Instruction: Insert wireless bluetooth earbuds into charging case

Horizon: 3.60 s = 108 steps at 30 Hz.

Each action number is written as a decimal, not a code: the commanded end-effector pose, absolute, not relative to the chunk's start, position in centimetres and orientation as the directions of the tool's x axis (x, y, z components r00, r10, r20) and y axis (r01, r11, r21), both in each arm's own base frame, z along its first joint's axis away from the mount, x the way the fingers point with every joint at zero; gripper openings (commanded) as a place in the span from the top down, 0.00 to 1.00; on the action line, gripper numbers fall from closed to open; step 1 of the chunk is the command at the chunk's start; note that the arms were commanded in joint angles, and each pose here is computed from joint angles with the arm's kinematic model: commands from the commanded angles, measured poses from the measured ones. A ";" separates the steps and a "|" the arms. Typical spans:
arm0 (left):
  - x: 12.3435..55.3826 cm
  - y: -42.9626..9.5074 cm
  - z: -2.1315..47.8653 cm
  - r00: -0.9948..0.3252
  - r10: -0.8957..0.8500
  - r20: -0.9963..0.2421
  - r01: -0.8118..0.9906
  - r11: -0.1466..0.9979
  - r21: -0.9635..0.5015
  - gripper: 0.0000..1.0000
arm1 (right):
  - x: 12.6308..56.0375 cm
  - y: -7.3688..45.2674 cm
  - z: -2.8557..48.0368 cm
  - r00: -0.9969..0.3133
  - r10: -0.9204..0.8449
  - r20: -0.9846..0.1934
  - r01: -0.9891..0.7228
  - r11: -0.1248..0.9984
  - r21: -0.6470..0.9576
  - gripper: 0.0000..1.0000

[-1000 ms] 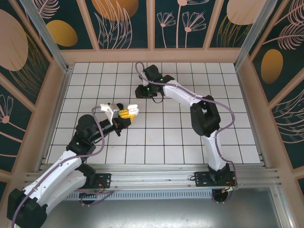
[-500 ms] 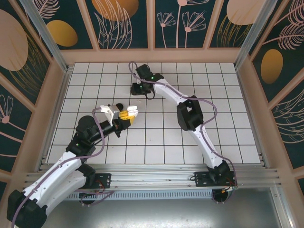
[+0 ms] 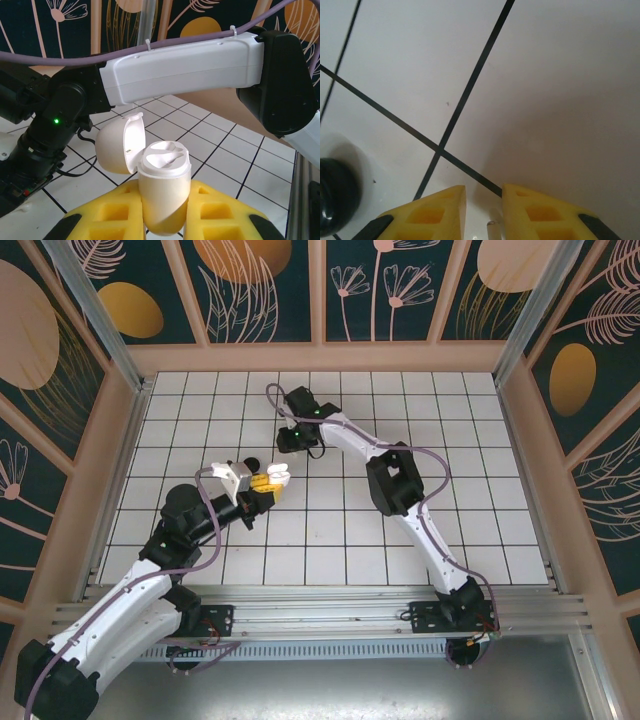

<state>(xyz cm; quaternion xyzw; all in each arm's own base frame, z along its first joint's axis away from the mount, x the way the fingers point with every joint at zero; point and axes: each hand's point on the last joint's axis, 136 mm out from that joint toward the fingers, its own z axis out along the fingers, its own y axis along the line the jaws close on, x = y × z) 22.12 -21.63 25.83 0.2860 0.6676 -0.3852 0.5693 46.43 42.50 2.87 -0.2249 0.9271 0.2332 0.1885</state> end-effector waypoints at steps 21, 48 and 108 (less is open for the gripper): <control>22.0 -21.6 27.3 -0.180 -0.078 -0.980 0.825 0.531 -0.194 1.00 | 36.0 42.1 2.5 -0.631 -0.673 -0.385 -0.775 0.554 0.303 0.81; 22.3 -22.3 28.4 -0.166 -0.078 -0.983 0.843 0.506 -0.182 1.00 | 32.0 38.2 9.6 -0.970 0.200 -0.140 0.063 0.759 0.648 0.60; 21.4 -21.2 26.8 -0.153 -0.057 -0.987 0.828 0.537 -0.159 1.00 | 38.0 37.8 2.5 -0.969 0.124 -0.215 0.029 0.917 0.399 0.82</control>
